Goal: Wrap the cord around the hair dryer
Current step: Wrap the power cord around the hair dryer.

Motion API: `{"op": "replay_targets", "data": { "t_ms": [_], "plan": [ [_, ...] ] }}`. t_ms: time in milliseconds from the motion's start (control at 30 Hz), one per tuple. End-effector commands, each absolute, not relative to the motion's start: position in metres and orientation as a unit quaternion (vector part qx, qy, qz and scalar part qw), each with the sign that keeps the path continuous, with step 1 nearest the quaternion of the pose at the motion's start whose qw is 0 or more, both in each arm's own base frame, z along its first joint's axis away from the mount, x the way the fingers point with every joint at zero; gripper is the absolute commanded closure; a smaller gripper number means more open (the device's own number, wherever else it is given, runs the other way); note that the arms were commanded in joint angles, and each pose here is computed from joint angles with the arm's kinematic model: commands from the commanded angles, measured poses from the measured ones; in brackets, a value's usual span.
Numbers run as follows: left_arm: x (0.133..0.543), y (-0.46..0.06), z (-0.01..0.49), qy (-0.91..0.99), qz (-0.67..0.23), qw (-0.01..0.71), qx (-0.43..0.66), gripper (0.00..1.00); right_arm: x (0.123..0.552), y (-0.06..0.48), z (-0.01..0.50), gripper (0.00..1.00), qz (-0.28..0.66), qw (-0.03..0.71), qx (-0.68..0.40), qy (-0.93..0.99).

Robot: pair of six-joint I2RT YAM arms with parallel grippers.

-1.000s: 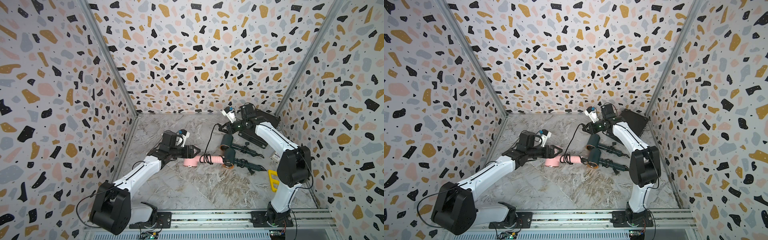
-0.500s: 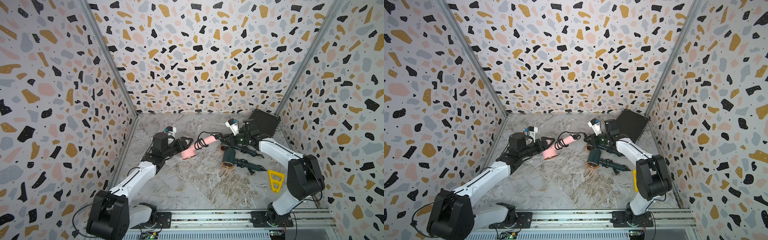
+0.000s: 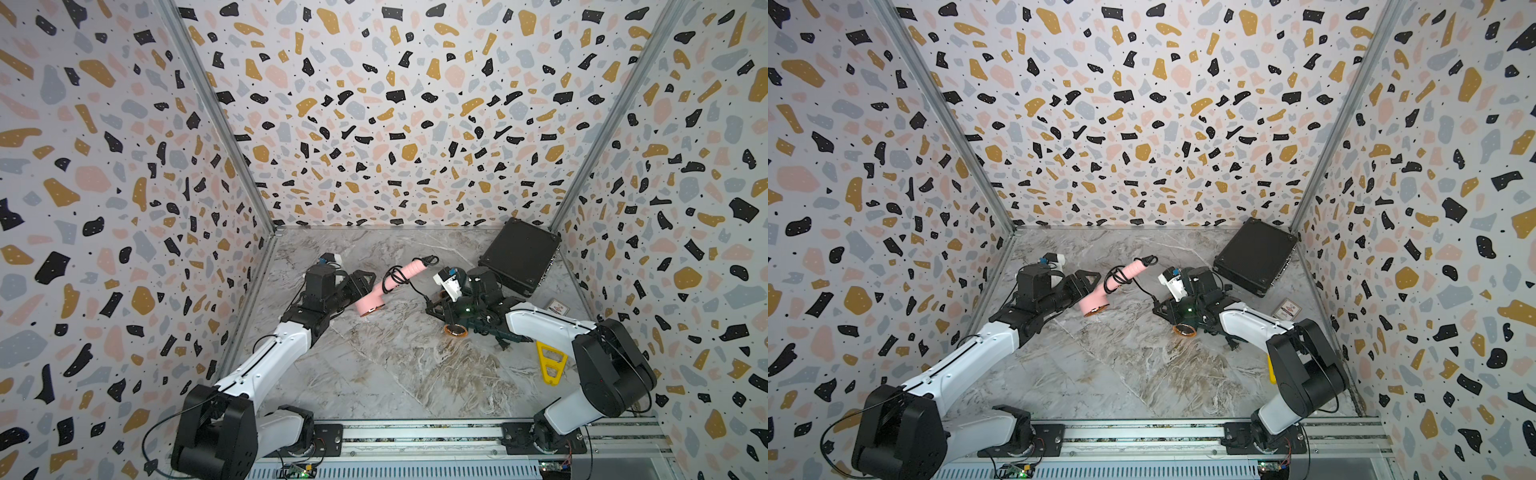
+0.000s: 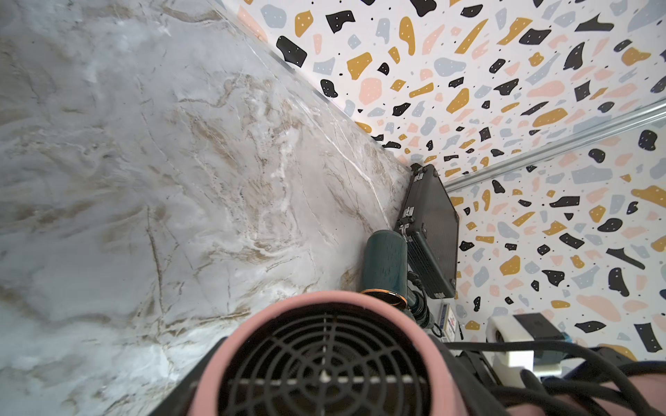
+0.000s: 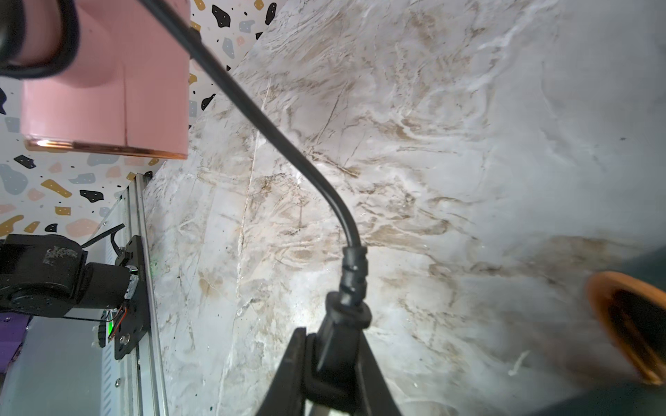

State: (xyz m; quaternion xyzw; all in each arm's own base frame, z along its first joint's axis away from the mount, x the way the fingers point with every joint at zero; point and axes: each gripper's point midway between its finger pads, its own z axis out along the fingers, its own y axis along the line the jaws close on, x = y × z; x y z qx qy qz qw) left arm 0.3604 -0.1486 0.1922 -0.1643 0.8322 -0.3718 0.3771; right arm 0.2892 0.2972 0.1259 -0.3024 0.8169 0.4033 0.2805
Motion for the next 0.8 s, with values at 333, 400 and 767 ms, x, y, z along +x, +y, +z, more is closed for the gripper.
{"op": "replay_targets", "data": {
  "t_ms": [333, 400, 767],
  "plan": [
    [0.389, -0.105, 0.178, 0.844, -0.188, 0.448, -0.225, 1.0, 0.232, 0.335, 0.173, 1.0, 0.433, 0.281, -0.328, 0.791],
    [0.386, -0.102, 0.175, 0.852, -0.145, 0.455, -0.214, 1.0, 0.227, 0.339, 0.18, 1.0, 0.431, 0.276, -0.335, 0.791],
    [0.378, -0.092, 0.172, 0.862, 0.033, 0.487, -0.138, 1.0, 0.207, 0.352, 0.23, 1.0, 0.459, 0.262, -0.363, 0.767]
  ]
}}
